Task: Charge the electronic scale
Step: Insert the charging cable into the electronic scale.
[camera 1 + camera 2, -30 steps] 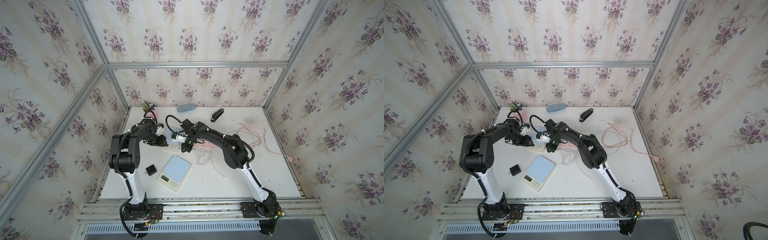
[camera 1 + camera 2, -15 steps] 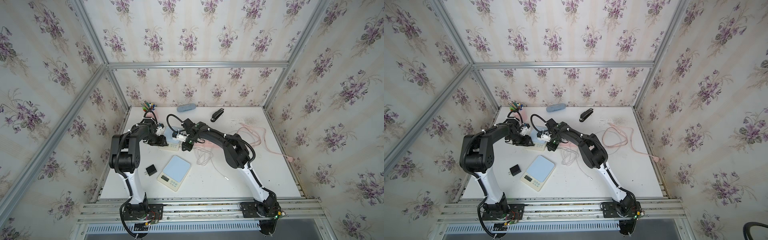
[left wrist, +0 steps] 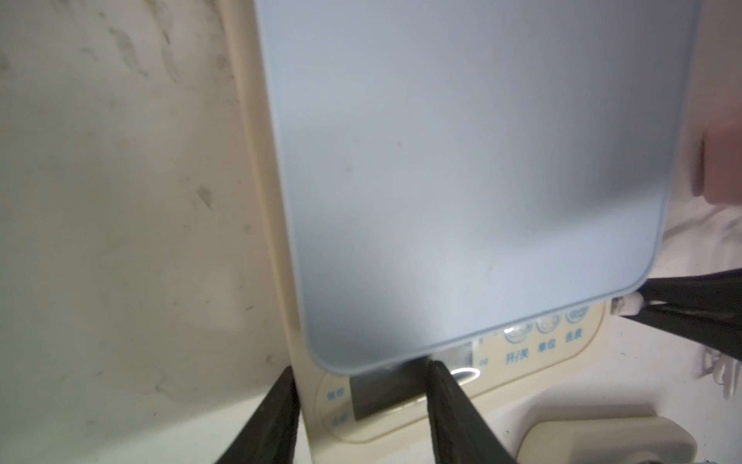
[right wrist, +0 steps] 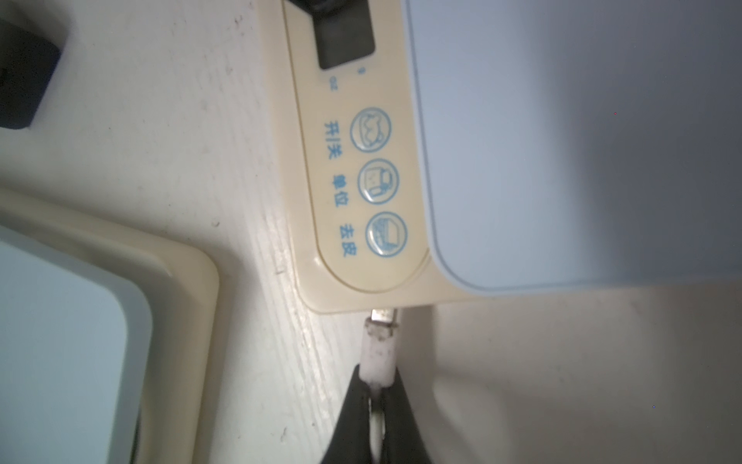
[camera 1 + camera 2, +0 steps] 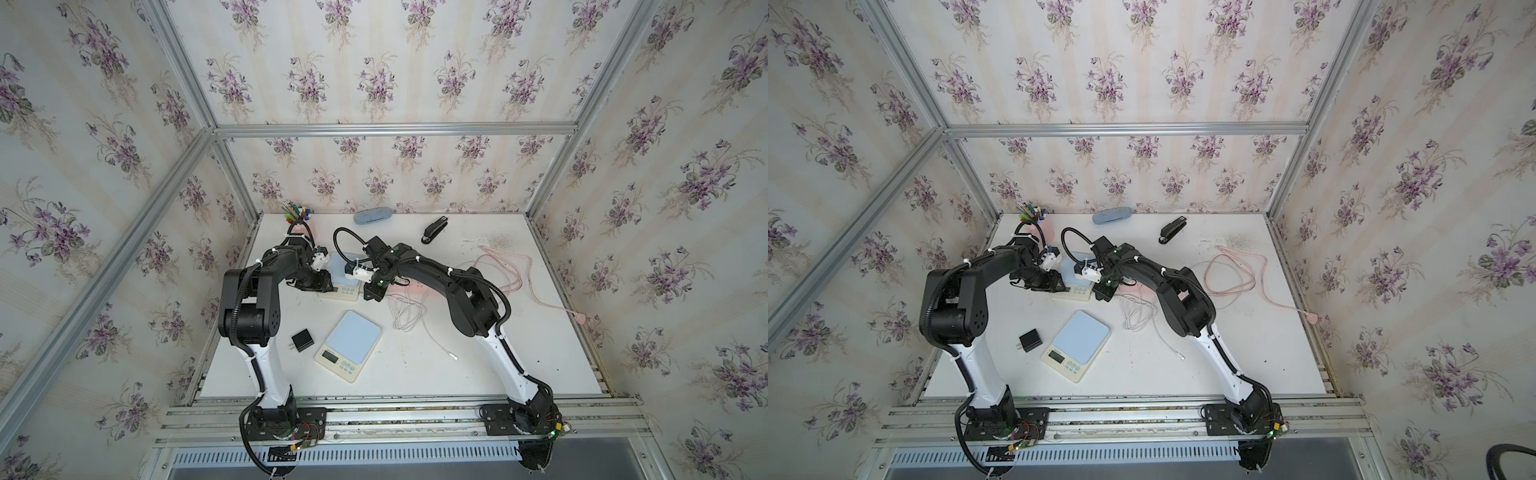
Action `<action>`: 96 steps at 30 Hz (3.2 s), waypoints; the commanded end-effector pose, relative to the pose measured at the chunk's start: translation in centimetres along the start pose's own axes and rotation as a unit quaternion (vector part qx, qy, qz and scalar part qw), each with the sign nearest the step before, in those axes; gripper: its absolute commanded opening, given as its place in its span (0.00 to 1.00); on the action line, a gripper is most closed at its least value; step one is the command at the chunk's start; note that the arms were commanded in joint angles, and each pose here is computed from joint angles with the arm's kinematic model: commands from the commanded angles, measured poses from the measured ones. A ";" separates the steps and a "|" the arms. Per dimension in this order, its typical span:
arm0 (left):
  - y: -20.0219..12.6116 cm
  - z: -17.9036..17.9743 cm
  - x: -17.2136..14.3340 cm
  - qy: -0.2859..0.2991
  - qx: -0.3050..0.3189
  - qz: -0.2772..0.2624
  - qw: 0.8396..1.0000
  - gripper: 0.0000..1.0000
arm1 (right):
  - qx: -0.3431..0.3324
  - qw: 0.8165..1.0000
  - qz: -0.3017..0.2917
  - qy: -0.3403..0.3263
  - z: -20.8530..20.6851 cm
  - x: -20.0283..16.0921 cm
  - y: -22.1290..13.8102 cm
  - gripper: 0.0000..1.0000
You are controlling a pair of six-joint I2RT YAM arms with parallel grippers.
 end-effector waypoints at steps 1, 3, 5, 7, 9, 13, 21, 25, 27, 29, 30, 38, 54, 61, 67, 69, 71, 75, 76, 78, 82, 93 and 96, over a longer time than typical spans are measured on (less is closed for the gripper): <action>0.9 -2.9 -4.7 0.022 -0.063 0.100 0.993 0.50 | -0.057 0.988 -0.121 -0.072 -2.5 6.0 -1.2 0.00; 1.0 -3.1 -4.7 0.030 -0.059 0.102 0.993 0.50 | -0.056 0.988 -0.125 -0.072 -2.6 6.2 -1.2 0.00; 1.2 -3.4 -4.8 0.035 -0.060 0.104 0.992 0.50 | -0.054 0.987 -0.129 -0.075 -2.5 6.4 -1.3 0.00; 1.1 -3.5 -4.7 0.036 -0.062 0.103 0.992 0.50 | -0.052 0.986 -0.134 -0.078 -2.4 6.7 -1.4 0.00; 1.1 -3.6 -4.6 0.037 -0.064 0.101 0.992 0.50 | -0.047 0.986 -0.138 -0.080 -2.3 6.8 -1.4 0.00; 0.9 -4.0 -4.4 0.042 -0.074 0.095 0.992 0.49 | -0.033 0.985 -0.142 -0.094 -1.5 7.2 -1.1 0.00; 1.0 -4.2 -4.5 0.042 -0.083 0.093 0.991 0.49 | -0.064 0.988 -0.118 -0.082 -2.4 6.6 0.1 0.00; 0.9 -4.1 -4.5 0.047 -0.078 0.091 0.992 0.49 | -0.056 0.986 -0.124 -0.094 -2.1 6.8 0.0 0.00; 0.8 -4.1 -4.4 0.048 -0.077 0.089 0.992 0.49 | -0.025 0.983 -0.137 -0.118 -0.8 7.1 -0.2 0.00; 0.7 -4.2 -4.2 0.048 -0.078 0.085 0.992 0.49 | -0.010 0.978 -0.149 -0.142 0.6 7.6 -0.6 0.00; 0.6 -4.2 -4.1 0.049 -0.077 0.083 0.992 0.50 | -0.010 0.976 -0.152 -0.152 1.2 7.8 -0.7 0.00; -0.3 -3.6 -3.5 0.054 -0.051 0.067 0.995 0.54 | -0.017 0.980 -0.145 -0.137 2.2 7.9 0.0 0.00; -0.2 -5.3 -5.6 0.039 -0.077 0.080 0.993 0.51 | -0.044 0.980 -0.181 -0.071 1.3 11.2 -1.6 0.00; -0.5 -6.4 -5.9 0.036 -0.096 0.074 0.992 0.51 | -0.010 0.976 -0.193 -0.103 1.3 11.8 0.5 0.00; -0.1 -7.6 -6.3 0.003 -0.133 0.080 0.988 0.48 | -0.045 0.972 -0.221 -0.067 0.0 13.3 0.2 0.00; -0.1 -7.6 -6.3 0.002 -0.131 0.078 0.988 0.48 | -0.065 0.969 -0.232 -0.056 -0.6 14.0 -0.3 0.00; -0.2 -7.7 -6.3 -0.003 -0.135 0.079 0.988 0.48 | -0.087 0.965 -0.243 -0.049 -1.3 14.6 -1.1 0.00; 0.1 -8.0 -6.7 -0.010 -0.142 0.081 0.987 0.46 | -0.091 0.959 -0.264 -0.054 -1.4 15.6 -1.7 0.00; 0.2 -8.1 -6.8 -0.010 -0.143 0.081 0.986 0.46 | -0.088 0.956 -0.272 -0.056 -1.4 15.9 -1.8 0.00; 0.3 -8.1 -6.7 -0.013 -0.141 0.079 0.987 0.46 | -0.086 0.953 -0.285 -0.058 -1.5 16.4 -1.8 0.00; -0.3 -7.2 -5.3 -0.017 -0.114 0.054 0.992 0.49 | -0.103 0.948 -0.289 -0.078 -2.2 16.5 -1.2 0.05; -2.7 -2.6 3.7 -0.073 -0.027 -0.057 0.995 0.60 | -0.160 0.961 -0.224 -0.034 -4.2 11.0 -6.6 0.41; -3.2 -2.1 4.7 -0.072 -0.011 -0.067 0.995 0.63 | -0.175 0.957 -0.231 -0.033 -4.0 9.9 -8.4 0.43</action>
Point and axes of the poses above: each gripper's point midway between its finger pads, its own y axis out along the fingers, its own z axis along the line the jaws close on, x = y × z, the point moved 2 cm from there along -y, back along the fingers, and after that the axes turned 10 degrees about -y, right-handed, at the moved point
